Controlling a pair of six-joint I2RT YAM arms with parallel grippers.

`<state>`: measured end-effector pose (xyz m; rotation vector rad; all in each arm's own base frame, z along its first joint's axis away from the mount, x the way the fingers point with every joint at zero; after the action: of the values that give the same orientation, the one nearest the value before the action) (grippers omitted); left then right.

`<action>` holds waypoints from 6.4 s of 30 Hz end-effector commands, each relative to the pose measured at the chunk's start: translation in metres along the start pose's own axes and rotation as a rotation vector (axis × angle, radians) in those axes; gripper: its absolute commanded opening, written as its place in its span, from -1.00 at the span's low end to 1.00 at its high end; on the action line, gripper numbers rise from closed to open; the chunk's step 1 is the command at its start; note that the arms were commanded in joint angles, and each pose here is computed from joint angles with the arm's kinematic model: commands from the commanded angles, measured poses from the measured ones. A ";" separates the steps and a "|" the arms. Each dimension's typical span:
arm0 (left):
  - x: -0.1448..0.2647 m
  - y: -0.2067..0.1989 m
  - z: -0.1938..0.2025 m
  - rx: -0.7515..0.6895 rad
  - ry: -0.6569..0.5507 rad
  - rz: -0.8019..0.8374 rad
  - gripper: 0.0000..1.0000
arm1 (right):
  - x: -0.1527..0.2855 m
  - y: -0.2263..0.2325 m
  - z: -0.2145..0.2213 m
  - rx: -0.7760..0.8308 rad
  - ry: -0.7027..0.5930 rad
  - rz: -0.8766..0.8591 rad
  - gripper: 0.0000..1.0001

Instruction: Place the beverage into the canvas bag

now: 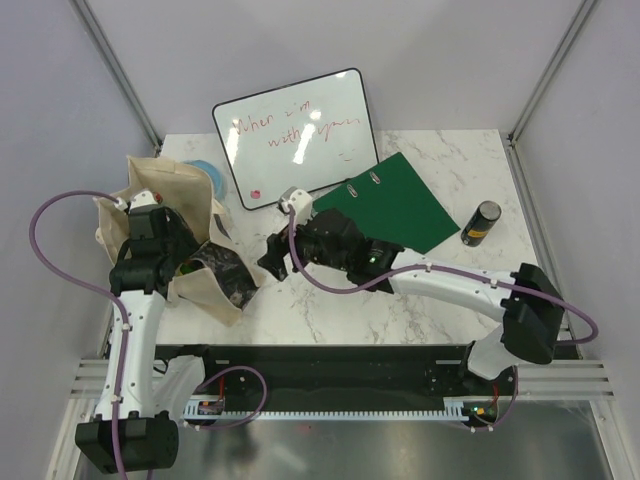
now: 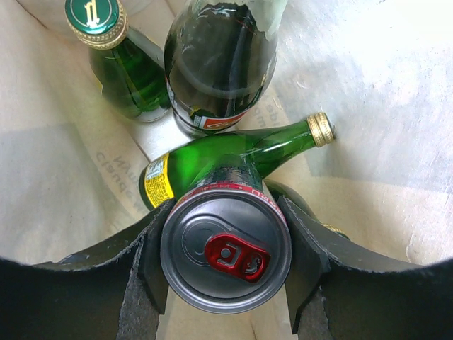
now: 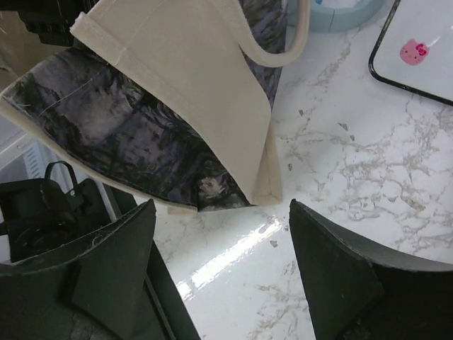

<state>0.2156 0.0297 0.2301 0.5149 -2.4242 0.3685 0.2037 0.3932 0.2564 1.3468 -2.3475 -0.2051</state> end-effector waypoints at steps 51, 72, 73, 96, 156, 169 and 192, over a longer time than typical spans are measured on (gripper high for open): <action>0.072 -0.015 -0.097 -0.112 -0.283 0.094 0.47 | -0.088 0.053 -0.012 0.282 -0.181 0.025 -0.86; 0.136 -0.135 -0.083 -0.447 -0.274 0.749 1.00 | 0.128 -0.139 -0.021 -0.266 -0.082 0.990 0.79; 0.139 -0.140 -0.079 -0.463 -0.273 0.777 1.00 | 0.154 -0.170 -0.020 -0.289 -0.068 1.124 0.82; 0.204 -0.152 -0.050 -0.382 -0.469 1.260 1.00 | 0.301 -0.355 0.022 -0.721 -0.086 1.585 0.92; 0.181 -0.093 -0.052 -0.391 -0.428 0.829 0.84 | 0.031 -0.020 0.013 0.038 0.147 0.462 0.61; 0.134 -0.141 0.008 -0.468 -0.072 0.925 0.75 | 0.178 -0.133 -0.039 -0.291 -0.101 0.844 0.69; 0.068 -0.224 0.148 -0.784 0.199 0.655 0.72 | 0.259 -0.123 -0.070 -0.295 -0.345 0.808 0.72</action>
<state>0.1815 -0.2343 0.1927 -0.6799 -2.2109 -0.3316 0.2222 0.1162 0.3457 0.1378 -2.7668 -0.5103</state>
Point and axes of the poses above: each gripper's point midway between its finger pads, its own x axis back along the fingers, its own y axis along the line the jaws close on, z = x × y, the point moved 5 cm from there along x, back along the fingers, and after that the axes turned 2 degrees about -x, right-handed, at the moved point
